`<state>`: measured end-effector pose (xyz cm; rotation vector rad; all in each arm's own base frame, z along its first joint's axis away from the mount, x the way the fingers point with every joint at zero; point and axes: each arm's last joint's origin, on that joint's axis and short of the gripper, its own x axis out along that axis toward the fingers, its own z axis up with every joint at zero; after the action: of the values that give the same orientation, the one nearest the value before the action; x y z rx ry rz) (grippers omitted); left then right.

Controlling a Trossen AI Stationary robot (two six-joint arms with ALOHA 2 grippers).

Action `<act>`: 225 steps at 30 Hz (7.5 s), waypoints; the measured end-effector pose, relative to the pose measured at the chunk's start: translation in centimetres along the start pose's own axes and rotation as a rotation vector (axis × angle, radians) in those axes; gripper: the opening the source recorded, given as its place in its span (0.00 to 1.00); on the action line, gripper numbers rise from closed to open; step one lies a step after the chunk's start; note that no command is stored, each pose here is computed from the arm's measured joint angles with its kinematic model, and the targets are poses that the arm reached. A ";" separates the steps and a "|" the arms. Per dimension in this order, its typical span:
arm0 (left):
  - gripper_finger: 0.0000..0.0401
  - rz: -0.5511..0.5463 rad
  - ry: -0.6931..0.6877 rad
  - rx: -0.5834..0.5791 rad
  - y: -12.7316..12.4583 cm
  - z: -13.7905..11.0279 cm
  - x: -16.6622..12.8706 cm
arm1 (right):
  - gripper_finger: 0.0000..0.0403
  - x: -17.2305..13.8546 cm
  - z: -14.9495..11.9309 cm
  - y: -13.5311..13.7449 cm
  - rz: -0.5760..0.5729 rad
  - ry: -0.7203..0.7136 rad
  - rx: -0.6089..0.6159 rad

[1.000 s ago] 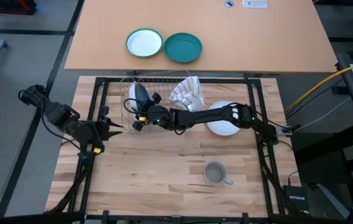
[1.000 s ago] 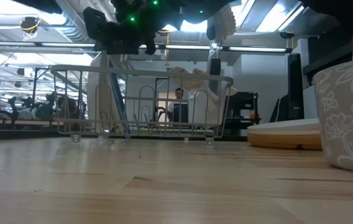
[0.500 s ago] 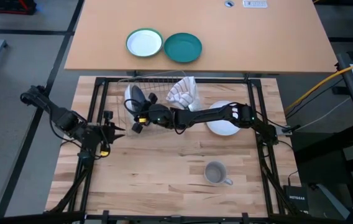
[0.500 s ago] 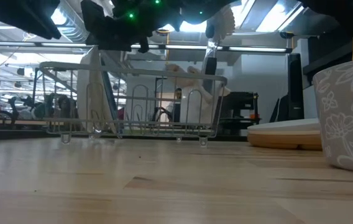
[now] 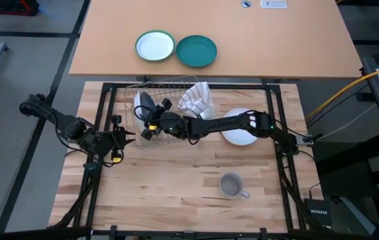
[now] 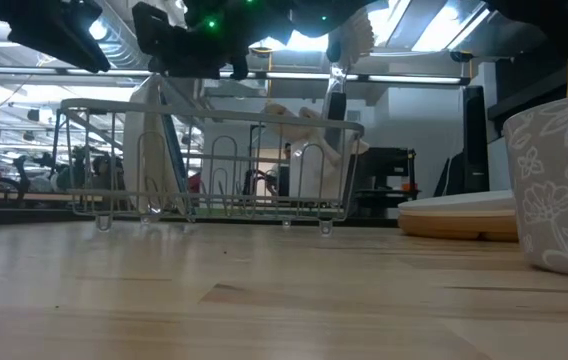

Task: Sort dishes
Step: Put the left white plate in the dish rack, then put the white plate in the dish rack

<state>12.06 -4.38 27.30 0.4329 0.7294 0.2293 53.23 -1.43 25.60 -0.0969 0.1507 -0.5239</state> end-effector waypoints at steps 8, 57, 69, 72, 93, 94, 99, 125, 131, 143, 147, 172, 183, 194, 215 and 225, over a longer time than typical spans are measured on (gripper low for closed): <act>0.22 0.001 0.000 0.001 0.0 0.0 0.0 | 0.42 0.0 0.8 -0.1 -0.023 -0.077 -0.024; 0.22 0.000 -0.005 -0.003 0.0 0.1 0.0 | 0.42 -0.5 5.9 -1.0 -0.171 -0.065 -0.271; 0.22 -0.005 -0.107 -0.006 0.0 1.3 -0.1 | 0.42 -6.9 13.7 -3.8 -0.057 0.131 -0.545; 0.22 -0.005 -0.107 -0.003 0.0 1.3 -0.1 | 0.42 -10.7 15.7 -5.0 -0.014 0.208 -0.537; 0.22 -0.001 -0.117 0.039 0.0 1.4 -0.1 | 0.42 -22.8 8.9 -4.3 0.310 1.000 -0.599; 0.22 -0.001 -0.116 0.038 -0.1 1.4 0.0 | 0.42 -22.6 7.8 -4.1 0.329 1.050 -0.609; 0.22 -0.001 -0.115 0.040 -0.1 1.4 0.0 | 0.42 -23.3 3.0 -4.2 0.395 1.261 -0.661; 0.22 -0.004 -0.115 -0.018 -0.1 1.4 0.0 | 0.42 -28.9 -12.5 -9.1 0.245 1.710 -0.786; 0.22 -0.005 -0.116 -0.031 -0.1 1.4 0.0 | 0.42 -28.9 -12.6 -9.3 0.190 1.686 -0.809; 0.22 -0.006 -0.114 -0.044 -0.1 1.4 0.0 | 0.42 -27.7 -12.9 -8.5 0.239 1.520 -0.841; 0.22 -0.006 -0.114 -0.045 -0.1 1.4 0.0 | 0.42 -27.7 -13.0 -8.4 0.250 1.519 -0.827; 0.22 -0.006 -0.115 -0.045 -0.1 1.4 0.0 | 0.03 -27.7 -13.6 -8.3 0.240 1.513 -0.780; 0.22 -0.006 -0.113 -0.044 -0.1 1.4 0.0 | 0.02 -26.9 -9.9 -7.6 0.246 1.497 -0.729; 0.22 -0.005 -0.114 -0.020 -0.1 1.4 0.0 | 0.03 -26.2 -2.2 -6.1 0.427 1.448 -0.474; 0.22 -0.009 -0.113 -0.101 -0.1 1.4 0.0 | 0.03 -28.1 5.4 2.4 0.863 0.923 0.059; 0.22 -0.009 -0.114 -0.090 -0.1 1.4 0.0 | 0.04 -23.9 8.1 1.3 0.666 0.398 -0.125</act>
<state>13.01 -4.88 28.19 0.3546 0.6072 0.2265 34.79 12.18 36.25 -0.0575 0.5820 0.1391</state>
